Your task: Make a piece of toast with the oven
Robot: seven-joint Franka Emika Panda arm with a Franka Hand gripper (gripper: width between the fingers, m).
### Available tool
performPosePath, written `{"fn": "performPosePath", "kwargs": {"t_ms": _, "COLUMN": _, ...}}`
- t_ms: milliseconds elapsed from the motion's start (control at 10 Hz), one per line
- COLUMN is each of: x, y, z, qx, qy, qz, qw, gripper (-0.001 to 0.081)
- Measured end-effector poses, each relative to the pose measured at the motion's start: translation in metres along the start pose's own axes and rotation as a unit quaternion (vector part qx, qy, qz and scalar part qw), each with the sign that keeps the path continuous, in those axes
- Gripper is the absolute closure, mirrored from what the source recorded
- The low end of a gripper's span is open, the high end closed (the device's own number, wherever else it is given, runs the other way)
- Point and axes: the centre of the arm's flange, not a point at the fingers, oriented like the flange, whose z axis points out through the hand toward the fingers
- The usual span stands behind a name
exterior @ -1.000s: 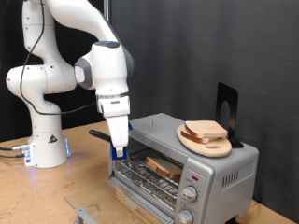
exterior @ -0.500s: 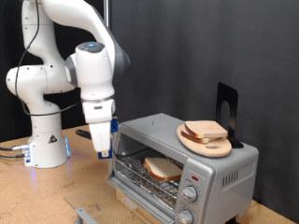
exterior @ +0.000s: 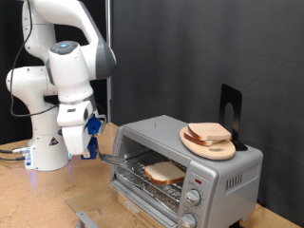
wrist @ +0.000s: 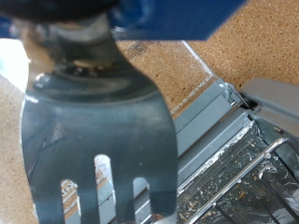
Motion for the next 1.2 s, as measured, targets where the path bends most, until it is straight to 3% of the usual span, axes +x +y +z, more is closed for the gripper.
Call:
{"fn": "performPosePath", "kwargs": {"t_ms": 200, "x": -0.001, "y": -0.001, "z": 0.001, "qx": 0.004, "qy": -0.003, "qz": -0.006, "qw": 1.0, "gripper": 0.0371}}
{"fn": "performPosePath", "kwargs": {"t_ms": 300, "x": -0.001, "y": 0.001, "z": -0.003, "qx": 0.02, "qy": 0.004, "qz": -0.009, "qw": 0.9997, "gripper": 0.0371}}
{"fn": "performPosePath", "kwargs": {"t_ms": 700, "x": -0.004, "y": -0.001, "z": -0.056, "qx": 0.089, "qy": 0.056, "qz": -0.024, "qw": 0.9941, "gripper": 0.0371}}
{"fn": "performPosePath", "kwargs": {"t_ms": 900, "x": -0.005, "y": -0.012, "z": -0.081, "qx": 0.101, "qy": 0.072, "qz": -0.034, "qw": 0.9917, "gripper": 0.0371}}
{"fn": "performPosePath", "kwargs": {"t_ms": 1200, "x": -0.007, "y": -0.015, "z": -0.083, "qx": 0.109, "qy": 0.074, "qz": -0.035, "qw": 0.9907, "gripper": 0.0371}}
